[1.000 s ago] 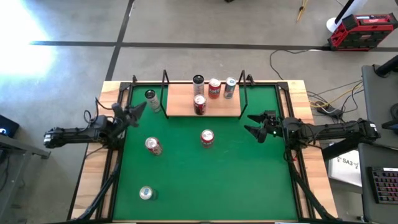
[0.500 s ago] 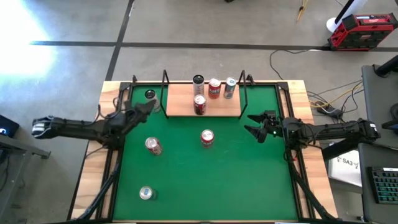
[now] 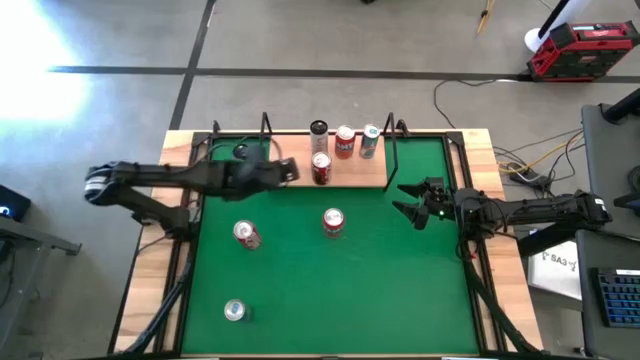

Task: Place canned beverage on shelf
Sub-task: Put the bottom red-white soda can on the shelf

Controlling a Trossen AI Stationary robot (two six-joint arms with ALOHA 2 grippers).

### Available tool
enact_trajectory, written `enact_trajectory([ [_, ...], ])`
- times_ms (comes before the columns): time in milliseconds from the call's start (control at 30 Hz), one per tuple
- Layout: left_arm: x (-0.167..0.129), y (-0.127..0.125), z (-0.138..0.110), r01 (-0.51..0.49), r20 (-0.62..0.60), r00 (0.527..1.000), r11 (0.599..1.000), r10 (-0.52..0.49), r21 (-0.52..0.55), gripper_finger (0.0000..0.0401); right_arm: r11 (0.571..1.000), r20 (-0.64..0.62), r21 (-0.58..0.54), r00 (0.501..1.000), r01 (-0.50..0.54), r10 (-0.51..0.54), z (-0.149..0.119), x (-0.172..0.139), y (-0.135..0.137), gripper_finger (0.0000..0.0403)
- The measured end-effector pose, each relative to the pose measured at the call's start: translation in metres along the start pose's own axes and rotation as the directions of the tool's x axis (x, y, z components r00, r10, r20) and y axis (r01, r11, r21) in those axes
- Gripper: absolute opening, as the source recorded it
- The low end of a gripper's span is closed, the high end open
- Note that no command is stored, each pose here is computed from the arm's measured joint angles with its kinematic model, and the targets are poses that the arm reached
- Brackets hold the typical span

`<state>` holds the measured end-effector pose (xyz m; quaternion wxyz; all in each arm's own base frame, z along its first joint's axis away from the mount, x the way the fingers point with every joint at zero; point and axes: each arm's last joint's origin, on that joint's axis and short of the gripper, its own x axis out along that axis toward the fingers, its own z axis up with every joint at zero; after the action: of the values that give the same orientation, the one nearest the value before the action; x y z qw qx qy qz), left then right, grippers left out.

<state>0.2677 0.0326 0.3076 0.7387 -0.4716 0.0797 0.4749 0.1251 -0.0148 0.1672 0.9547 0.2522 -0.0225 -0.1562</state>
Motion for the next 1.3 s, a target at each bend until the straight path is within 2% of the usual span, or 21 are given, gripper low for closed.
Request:
enact_trajectory([
  [167,0.02,-0.034,-0.001,-0.208,-0.094,0.974,0.977,0.204,-0.038,0.0,1.0,0.001,0.0,1.0,0.0,0.0,0.0,0.0,0.0,0.04],
  [267,0.031,-0.048,-0.003,-0.33,-0.166,0.933,0.944,0.321,-0.03,0.0,1.0,0.001,0.0,1.0,0.0,0.0,0.0,0.0,0.0,0.04],
  [333,0.034,-0.053,-0.005,-0.419,-0.178,0.894,0.908,0.412,-0.004,0.0,1.0,0.001,0.0,1.0,0.0,0.0,0.0,0.0,0.0,0.04],
  [400,0.038,-0.061,-0.006,-0.473,-0.176,0.87,0.881,0.462,-0.027,0.0,1.0,0.001,0.0,1.0,0.0,0.0,0.0,0.0,0.0,0.04],
  [633,0.05,-0.078,-0.007,-0.547,-0.167,0.836,0.819,0.523,-0.175,0.0,1.0,0.0,0.0,1.0,0.0,0.0,0.0,0.0,0.0,0.04],
  [800,0.062,-0.087,-0.003,-0.549,-0.179,0.836,0.801,0.52,-0.238,0.0,1.0,0.0,0.0,1.0,0.0,0.0,0.0,0.0,0.0,0.04],
  [967,0.074,-0.096,-0.007,-0.552,-0.191,0.833,0.798,0.519,-0.242,0.0005,1.0,0.0,0.0,1.0,0.0,0.0,0.0,0.0,0.0,0.04],
  [1133,0.082,-0.104,-0.01,-0.573,-0.192,0.819,0.788,0.54,-0.227,0.0039,1.0,0.0,0.0,1.0,0.0,0.0,0.0,0.0,0.0,0.04],
  [1300,0.088,-0.112,-0.013,-0.596,-0.188,0.803,0.775,0.566,-0.208,0.01,1.0,0.0,0.0,1.0,0.0,0.0,0.0,0.0,0.0,0.04],
])
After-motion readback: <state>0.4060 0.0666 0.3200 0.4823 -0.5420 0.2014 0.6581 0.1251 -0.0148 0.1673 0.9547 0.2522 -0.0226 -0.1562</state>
